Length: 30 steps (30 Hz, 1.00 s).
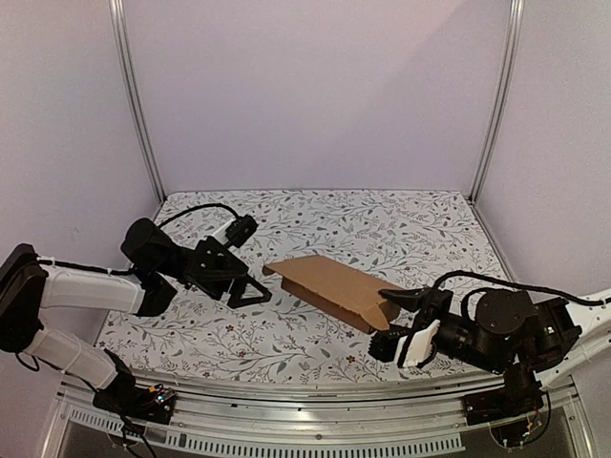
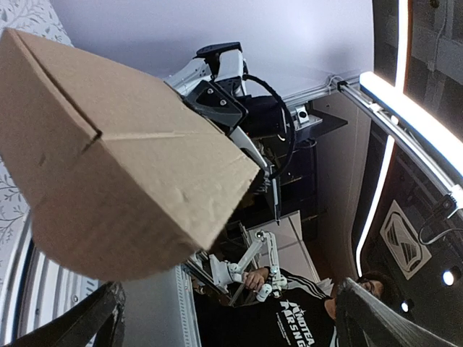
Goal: Fold the paper box
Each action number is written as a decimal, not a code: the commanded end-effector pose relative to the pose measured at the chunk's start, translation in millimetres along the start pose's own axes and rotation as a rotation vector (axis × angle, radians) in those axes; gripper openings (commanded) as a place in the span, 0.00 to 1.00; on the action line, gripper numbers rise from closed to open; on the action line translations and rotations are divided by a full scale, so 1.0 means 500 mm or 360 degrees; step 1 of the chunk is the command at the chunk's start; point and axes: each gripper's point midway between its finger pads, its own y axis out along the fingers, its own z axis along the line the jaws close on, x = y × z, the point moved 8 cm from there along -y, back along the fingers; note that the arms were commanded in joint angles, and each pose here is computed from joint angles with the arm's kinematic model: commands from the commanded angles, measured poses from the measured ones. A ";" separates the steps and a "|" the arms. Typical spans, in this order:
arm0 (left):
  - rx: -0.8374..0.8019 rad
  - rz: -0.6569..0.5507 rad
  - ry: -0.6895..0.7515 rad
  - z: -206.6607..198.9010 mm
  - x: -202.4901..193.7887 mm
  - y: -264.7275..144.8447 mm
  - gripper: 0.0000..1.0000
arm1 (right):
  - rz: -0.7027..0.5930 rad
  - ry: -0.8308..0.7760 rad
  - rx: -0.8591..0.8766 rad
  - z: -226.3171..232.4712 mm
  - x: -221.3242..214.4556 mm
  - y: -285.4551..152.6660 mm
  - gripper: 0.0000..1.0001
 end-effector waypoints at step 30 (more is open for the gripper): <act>0.1393 -0.0261 0.0525 0.065 0.028 -0.084 0.94 | 0.0044 0.1450 0.0793 -0.005 -0.093 0.131 0.33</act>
